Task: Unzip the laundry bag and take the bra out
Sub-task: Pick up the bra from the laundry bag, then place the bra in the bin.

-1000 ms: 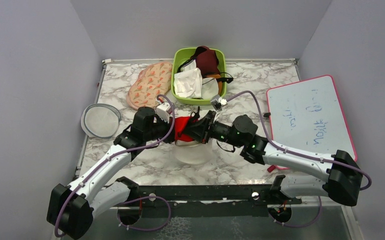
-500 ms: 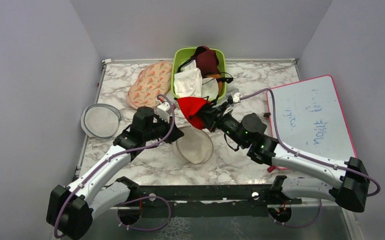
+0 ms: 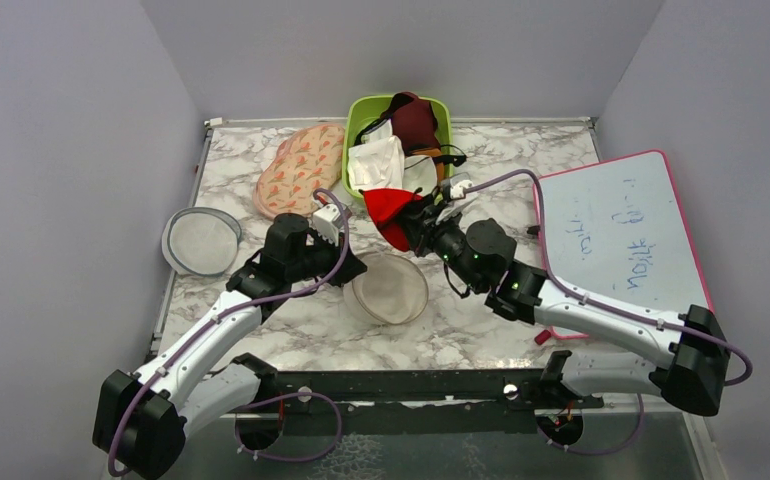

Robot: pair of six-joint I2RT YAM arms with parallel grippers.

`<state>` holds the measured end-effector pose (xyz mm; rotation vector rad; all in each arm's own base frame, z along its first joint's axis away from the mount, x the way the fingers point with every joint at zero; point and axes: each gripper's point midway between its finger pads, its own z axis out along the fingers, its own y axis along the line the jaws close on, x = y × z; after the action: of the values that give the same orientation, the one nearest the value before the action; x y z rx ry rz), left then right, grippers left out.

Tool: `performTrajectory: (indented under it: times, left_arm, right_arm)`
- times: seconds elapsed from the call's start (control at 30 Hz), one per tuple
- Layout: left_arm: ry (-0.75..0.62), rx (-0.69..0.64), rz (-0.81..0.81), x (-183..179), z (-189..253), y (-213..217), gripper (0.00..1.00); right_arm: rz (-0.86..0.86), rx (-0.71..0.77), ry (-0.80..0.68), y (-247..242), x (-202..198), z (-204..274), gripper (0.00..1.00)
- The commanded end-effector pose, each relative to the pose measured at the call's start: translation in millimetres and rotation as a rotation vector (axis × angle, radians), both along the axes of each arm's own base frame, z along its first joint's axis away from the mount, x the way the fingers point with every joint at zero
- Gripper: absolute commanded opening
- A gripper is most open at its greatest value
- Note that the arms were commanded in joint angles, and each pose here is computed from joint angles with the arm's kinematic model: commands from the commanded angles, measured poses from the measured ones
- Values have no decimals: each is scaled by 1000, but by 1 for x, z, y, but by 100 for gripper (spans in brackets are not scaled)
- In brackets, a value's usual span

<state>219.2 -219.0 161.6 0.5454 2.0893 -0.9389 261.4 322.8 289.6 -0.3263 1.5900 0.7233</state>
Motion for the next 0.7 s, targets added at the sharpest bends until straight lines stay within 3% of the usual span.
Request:
performTrajectory:
  times: [0.0, 0.07, 0.27, 0.43, 0.67]
  left_arm:
    - [-32, 17, 29, 6, 6, 4, 1]
    - [-40, 30, 52, 8, 7, 8, 8]
    - [-83, 48, 120, 14, 16, 21, 46]
    - [-122, 69, 191, 19, 24, 34, 68]
    - [-173, 74, 259, 22, 36, 48, 76]
  right_arm:
    - [-138, -43, -9, -31, 9, 3, 1]
    - [-153, -55, -1, -37, 10, -2, 1]
    - [-129, -74, 37, -38, 31, -13, 1]
    - [-83, -89, 101, -32, 63, -23, 1]
    - [-56, -133, 118, -16, 109, -22, 1]
